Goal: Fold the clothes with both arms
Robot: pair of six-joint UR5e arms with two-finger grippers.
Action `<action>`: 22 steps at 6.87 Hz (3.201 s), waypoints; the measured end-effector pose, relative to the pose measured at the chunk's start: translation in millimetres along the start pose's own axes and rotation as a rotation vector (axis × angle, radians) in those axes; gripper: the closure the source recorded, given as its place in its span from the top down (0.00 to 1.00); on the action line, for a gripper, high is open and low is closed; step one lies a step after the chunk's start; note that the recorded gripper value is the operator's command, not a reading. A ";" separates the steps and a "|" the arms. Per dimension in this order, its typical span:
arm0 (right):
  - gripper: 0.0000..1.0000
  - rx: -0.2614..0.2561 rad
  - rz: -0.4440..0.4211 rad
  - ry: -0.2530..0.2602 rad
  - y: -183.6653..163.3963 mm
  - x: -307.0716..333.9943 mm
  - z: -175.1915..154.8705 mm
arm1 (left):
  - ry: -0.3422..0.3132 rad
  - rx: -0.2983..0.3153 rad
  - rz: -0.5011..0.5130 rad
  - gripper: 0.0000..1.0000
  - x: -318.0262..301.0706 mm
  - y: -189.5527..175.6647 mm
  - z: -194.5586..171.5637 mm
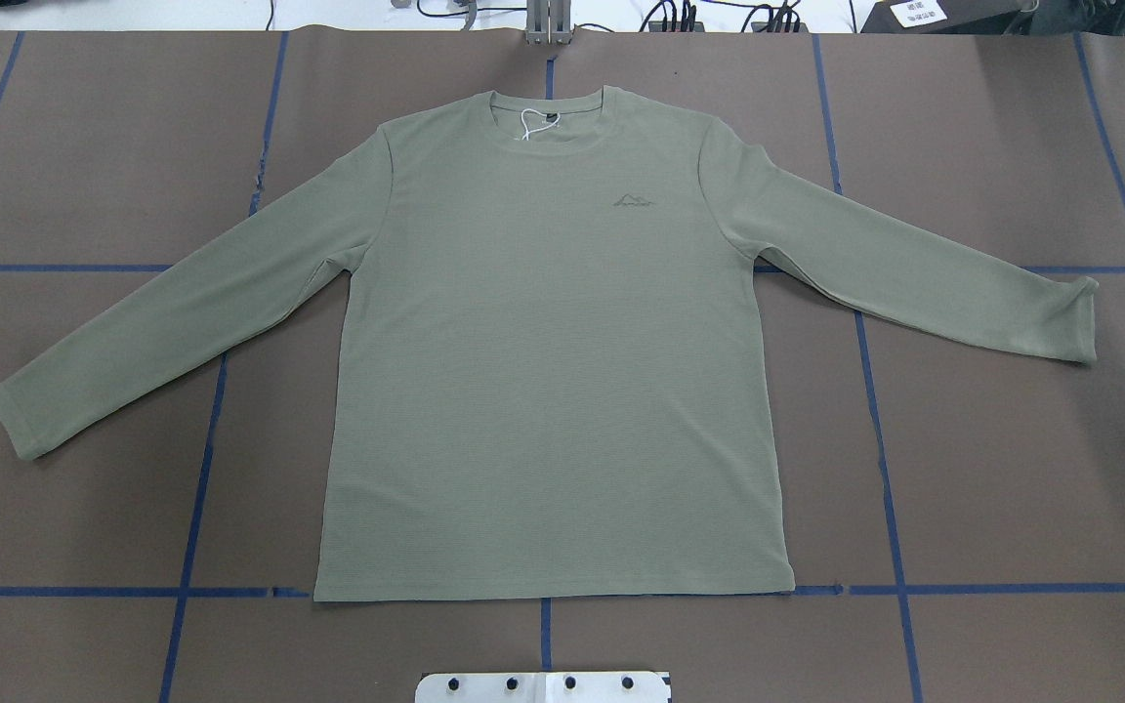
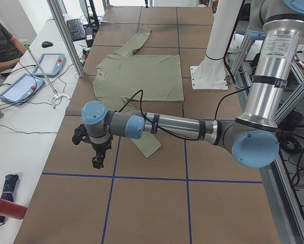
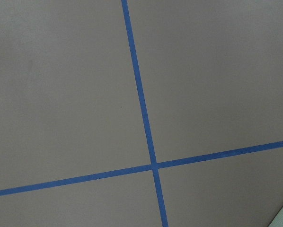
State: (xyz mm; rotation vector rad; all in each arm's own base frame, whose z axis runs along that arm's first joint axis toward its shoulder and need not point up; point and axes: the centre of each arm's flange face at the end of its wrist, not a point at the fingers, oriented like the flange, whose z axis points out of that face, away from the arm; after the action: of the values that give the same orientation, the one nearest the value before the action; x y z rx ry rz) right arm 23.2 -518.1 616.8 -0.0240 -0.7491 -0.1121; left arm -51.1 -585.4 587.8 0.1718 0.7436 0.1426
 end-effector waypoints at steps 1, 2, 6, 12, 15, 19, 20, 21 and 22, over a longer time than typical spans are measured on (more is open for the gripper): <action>1.00 -0.001 0.001 0.000 0.0 -0.1 0.3 | 0.005 0.005 0.004 1.00 2.3 2.9 -1.6; 1.00 -0.002 0.003 0.000 0.1 0.0 0.9 | 0.003 0.017 0.016 1.00 6.9 7.7 -5.8; 1.00 0.041 -0.023 -0.037 -2.0 -1.1 4.6 | 0.009 0.049 0.050 1.00 11.4 12.0 -3.5; 1.00 0.187 0.078 -0.128 -35.5 -27.5 72.7 | 0.138 0.075 0.079 1.00 32.3 11.7 -9.8; 0.99 0.147 0.171 -0.152 -73.1 -34.4 97.1 | 0.139 0.084 0.091 1.00 36.0 10.8 -12.7; 0.86 0.032 0.192 -0.162 -81.5 -49.7 152.7 | 0.138 0.110 0.116 1.00 38.7 8.9 -15.5; 0.77 0.019 0.194 -0.160 -77.4 -48.0 159.4 | 0.138 0.112 0.118 1.00 38.7 8.7 -15.5; 0.62 0.013 0.195 -0.159 -74.4 -45.9 162.8 | 0.138 0.112 0.119 1.00 38.8 8.7 -15.6; 0.49 0.011 0.196 -0.159 -72.2 -44.8 163.9 | 0.137 0.115 0.122 1.00 39.4 8.5 -16.2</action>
State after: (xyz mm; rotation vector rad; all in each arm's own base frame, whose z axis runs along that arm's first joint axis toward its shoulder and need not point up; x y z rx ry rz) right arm -128.4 -575.5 705.0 -0.0966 -0.9019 0.0815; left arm -34.1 -568.0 551.8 0.3193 0.8791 0.2295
